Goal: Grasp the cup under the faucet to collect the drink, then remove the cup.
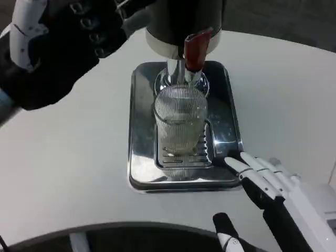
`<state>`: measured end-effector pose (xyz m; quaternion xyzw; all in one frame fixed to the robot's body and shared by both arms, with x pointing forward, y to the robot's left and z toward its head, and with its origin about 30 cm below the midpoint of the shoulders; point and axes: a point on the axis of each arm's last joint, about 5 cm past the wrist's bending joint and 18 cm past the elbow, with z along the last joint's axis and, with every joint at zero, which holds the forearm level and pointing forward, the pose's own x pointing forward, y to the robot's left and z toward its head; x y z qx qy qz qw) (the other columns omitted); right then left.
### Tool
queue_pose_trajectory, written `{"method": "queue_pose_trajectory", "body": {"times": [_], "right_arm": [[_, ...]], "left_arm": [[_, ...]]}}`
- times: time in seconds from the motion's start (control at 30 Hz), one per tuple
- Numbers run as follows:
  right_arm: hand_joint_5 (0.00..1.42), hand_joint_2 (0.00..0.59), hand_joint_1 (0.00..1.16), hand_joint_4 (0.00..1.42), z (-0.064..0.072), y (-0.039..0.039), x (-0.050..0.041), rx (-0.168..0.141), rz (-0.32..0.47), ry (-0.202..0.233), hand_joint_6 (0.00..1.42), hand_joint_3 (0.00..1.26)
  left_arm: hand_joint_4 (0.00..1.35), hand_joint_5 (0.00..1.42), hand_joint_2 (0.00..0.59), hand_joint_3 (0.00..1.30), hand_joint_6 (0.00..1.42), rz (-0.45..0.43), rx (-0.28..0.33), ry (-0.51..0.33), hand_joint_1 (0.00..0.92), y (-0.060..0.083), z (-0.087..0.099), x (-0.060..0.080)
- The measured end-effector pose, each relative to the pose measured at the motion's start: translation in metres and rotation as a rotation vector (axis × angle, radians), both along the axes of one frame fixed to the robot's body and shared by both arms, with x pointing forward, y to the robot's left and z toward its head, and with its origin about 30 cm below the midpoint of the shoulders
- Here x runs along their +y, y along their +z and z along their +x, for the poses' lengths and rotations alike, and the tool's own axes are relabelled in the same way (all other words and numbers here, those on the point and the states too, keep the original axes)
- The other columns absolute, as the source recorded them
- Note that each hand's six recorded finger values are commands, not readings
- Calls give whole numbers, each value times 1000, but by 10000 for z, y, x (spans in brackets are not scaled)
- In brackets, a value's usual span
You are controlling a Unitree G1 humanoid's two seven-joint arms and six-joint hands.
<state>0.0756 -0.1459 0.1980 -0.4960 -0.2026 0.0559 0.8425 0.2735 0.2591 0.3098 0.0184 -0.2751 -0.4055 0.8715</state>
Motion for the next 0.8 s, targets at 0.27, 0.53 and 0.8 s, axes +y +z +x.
{"method": "queue_pose_trajectory", "body": {"times": [0.27,0.53,0.8], "right_arm": [[122,489,374,96,-14,-2,11,6,11,-1,126,176],[122,495,383,96,-26,7,8,6,29,-24,129,175],[122,497,389,96,-34,2,5,14,32,-31,130,175]], "left_arm": [[0,0,160,0,0,41,11,-68,0,30,202,-195],[0,0,146,0,0,112,36,-102,0,22,338,-336],[0,0,143,0,0,156,74,-91,0,-45,462,-417]]}}
